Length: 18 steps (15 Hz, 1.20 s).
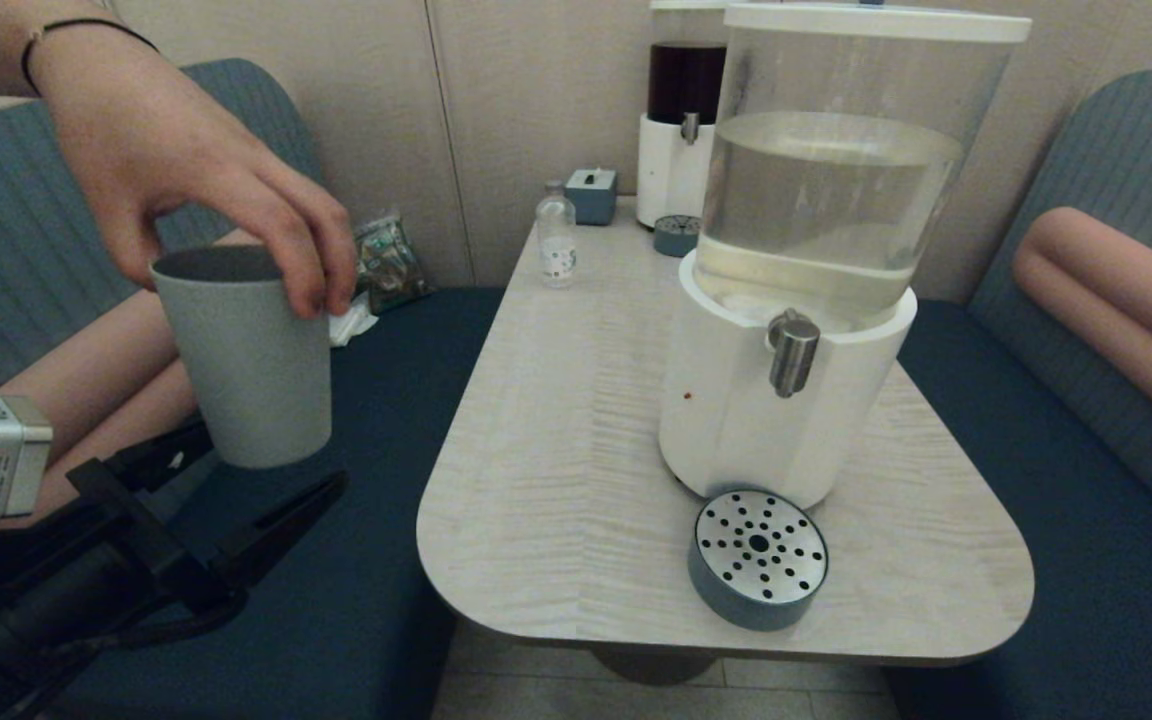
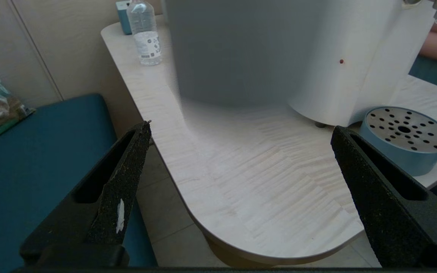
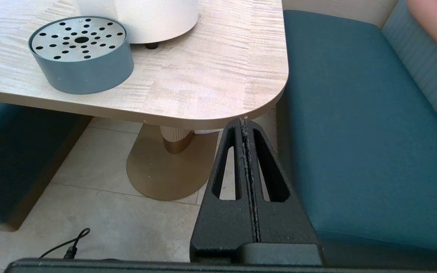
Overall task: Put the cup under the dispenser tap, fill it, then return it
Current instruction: Pick up the cup
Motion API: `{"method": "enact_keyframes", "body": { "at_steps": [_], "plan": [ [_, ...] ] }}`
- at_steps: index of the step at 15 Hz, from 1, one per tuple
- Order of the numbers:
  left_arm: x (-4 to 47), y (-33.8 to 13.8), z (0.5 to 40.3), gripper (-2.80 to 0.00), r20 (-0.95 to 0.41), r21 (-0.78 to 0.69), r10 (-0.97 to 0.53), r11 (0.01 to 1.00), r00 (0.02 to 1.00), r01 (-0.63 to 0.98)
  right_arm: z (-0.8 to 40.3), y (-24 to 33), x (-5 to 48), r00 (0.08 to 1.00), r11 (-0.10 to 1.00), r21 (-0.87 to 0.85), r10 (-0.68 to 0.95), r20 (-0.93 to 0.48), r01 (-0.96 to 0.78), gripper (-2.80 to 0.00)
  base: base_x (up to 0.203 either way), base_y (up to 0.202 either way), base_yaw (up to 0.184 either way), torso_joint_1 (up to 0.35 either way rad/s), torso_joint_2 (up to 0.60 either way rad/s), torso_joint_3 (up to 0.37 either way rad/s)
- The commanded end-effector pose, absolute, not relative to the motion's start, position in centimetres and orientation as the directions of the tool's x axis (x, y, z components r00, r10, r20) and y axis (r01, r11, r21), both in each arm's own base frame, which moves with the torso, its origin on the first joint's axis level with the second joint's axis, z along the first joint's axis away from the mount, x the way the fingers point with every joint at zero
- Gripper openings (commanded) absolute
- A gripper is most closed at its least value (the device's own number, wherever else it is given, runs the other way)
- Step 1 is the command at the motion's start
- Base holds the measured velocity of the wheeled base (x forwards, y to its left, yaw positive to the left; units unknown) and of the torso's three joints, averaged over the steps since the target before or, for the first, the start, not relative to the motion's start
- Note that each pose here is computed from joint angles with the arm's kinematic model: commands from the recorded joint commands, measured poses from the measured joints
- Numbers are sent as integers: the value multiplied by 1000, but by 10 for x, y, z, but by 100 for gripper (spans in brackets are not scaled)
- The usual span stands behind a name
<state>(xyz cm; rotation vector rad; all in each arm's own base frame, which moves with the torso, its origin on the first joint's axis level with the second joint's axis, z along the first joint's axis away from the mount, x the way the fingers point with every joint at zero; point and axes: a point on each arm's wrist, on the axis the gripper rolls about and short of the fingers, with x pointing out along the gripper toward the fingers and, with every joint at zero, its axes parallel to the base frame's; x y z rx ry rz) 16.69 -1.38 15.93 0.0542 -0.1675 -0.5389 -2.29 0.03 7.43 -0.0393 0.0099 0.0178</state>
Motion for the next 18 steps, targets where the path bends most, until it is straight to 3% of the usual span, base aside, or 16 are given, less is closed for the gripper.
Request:
{"method": "enact_keyframes", "body": {
  "at_steps": [1, 18],
  "plan": [
    [166, -14, 161, 0, 155, 102, -517, 856, 842, 507, 74, 0, -23, 1000, 999, -40, 18, -8, -19, -280, 0, 0, 0, 0, 0, 0],
    [175, -14, 160, 0, 146, 94, -515, 857, 845, 507, 74, 0, -23, 1000, 999, -40, 18, -8, -19, -280, 0, 0, 0, 0, 0, 0]
  ]
}}
